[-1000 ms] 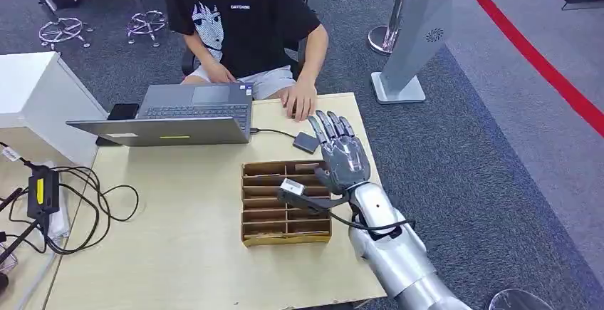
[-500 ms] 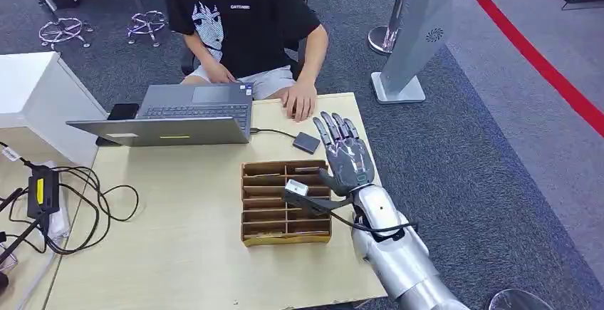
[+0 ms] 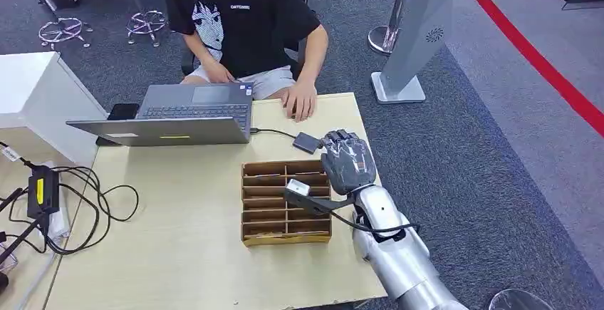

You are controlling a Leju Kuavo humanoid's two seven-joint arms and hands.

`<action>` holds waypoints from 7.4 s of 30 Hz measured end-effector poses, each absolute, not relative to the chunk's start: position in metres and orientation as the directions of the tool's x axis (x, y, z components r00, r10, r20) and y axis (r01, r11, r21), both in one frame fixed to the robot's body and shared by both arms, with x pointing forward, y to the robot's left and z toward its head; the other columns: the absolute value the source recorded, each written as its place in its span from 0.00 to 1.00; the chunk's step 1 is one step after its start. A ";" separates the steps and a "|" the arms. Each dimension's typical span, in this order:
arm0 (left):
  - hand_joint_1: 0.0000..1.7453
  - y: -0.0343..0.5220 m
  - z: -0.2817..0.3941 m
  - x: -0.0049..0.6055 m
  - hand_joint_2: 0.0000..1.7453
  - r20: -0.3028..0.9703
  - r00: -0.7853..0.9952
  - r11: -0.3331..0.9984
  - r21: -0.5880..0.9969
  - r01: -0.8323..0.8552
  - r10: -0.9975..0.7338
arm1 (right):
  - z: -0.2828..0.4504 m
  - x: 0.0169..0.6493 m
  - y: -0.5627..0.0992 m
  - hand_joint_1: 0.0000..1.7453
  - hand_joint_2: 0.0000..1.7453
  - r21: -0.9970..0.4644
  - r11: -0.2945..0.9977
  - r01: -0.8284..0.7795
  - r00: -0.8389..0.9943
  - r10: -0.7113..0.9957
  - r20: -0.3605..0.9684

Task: Pass the card to the sensor for recognition and then transmit it.

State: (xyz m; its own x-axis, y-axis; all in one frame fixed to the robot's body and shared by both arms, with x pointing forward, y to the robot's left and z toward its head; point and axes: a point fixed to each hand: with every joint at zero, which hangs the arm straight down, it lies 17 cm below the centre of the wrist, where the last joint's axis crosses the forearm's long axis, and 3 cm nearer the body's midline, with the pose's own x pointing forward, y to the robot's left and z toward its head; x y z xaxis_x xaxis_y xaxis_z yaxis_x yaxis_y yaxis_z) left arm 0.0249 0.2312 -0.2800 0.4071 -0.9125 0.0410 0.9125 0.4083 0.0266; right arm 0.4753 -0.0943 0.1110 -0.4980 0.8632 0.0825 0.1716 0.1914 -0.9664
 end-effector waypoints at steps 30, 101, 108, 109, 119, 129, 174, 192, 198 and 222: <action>0.00 0.232 -0.280 0.024 1.00 0.035 0.392 0.393 0.028 0.919 -0.919 | 0.112 0.480 -0.116 0.00 1.00 -0.963 0.189 0.191 -0.438 0.895 0.089; 0.00 0.227 -0.279 0.025 1.00 0.047 0.322 0.323 0.027 0.946 -0.946 | 0.126 0.439 -0.011 0.00 1.00 -0.955 0.261 0.140 -0.652 0.750 0.110; 0.00 0.228 -0.279 0.026 1.00 0.046 0.314 0.315 0.029 0.949 -0.948 | 0.125 0.443 -0.009 0.00 1.00 -0.959 0.243 0.148 -0.642 0.761 0.094; 0.00 0.228 -0.279 0.026 1.00 0.046 0.313 0.314 0.029 0.949 -0.949 | 0.125 0.443 -0.009 0.00 1.00 -0.959 0.239 0.152 -0.641 0.762 0.088; 0.00 0.229 -0.279 0.027 1.00 0.045 0.299 0.301 0.033 0.953 -0.953 | 0.116 0.453 -0.018 0.00 1.00 -0.968 0.202 0.149 -0.605 0.793 0.072; 0.00 0.230 -0.279 0.027 1.00 0.044 0.292 0.294 0.034 0.955 -0.955 | 0.104 0.473 -0.044 0.00 1.00 -0.975 0.184 0.127 -0.545 0.834 0.086; 0.00 0.230 -0.279 0.028 1.00 0.043 0.277 0.278 0.037 0.960 -0.960 | 0.132 0.467 -0.050 0.02 1.00 -0.950 0.245 0.194 -0.547 0.831 0.103; 0.00 0.231 -0.280 0.028 1.00 0.042 0.274 0.276 0.037 0.960 -0.961 | 0.140 0.465 -0.050 0.00 1.00 -0.943 0.257 0.212 -0.548 0.830 0.103; 0.00 0.231 -0.280 0.028 1.00 0.042 0.271 0.273 0.037 0.961 -0.962 | 0.141 0.464 -0.050 0.00 1.00 -0.941 0.261 0.215 -0.550 0.829 0.104; 0.00 0.231 -0.280 0.028 1.00 0.040 0.267 0.269 0.038 0.963 -0.963 | 0.174 0.457 -0.063 0.00 1.00 -0.903 0.343 0.257 -0.553 0.819 0.153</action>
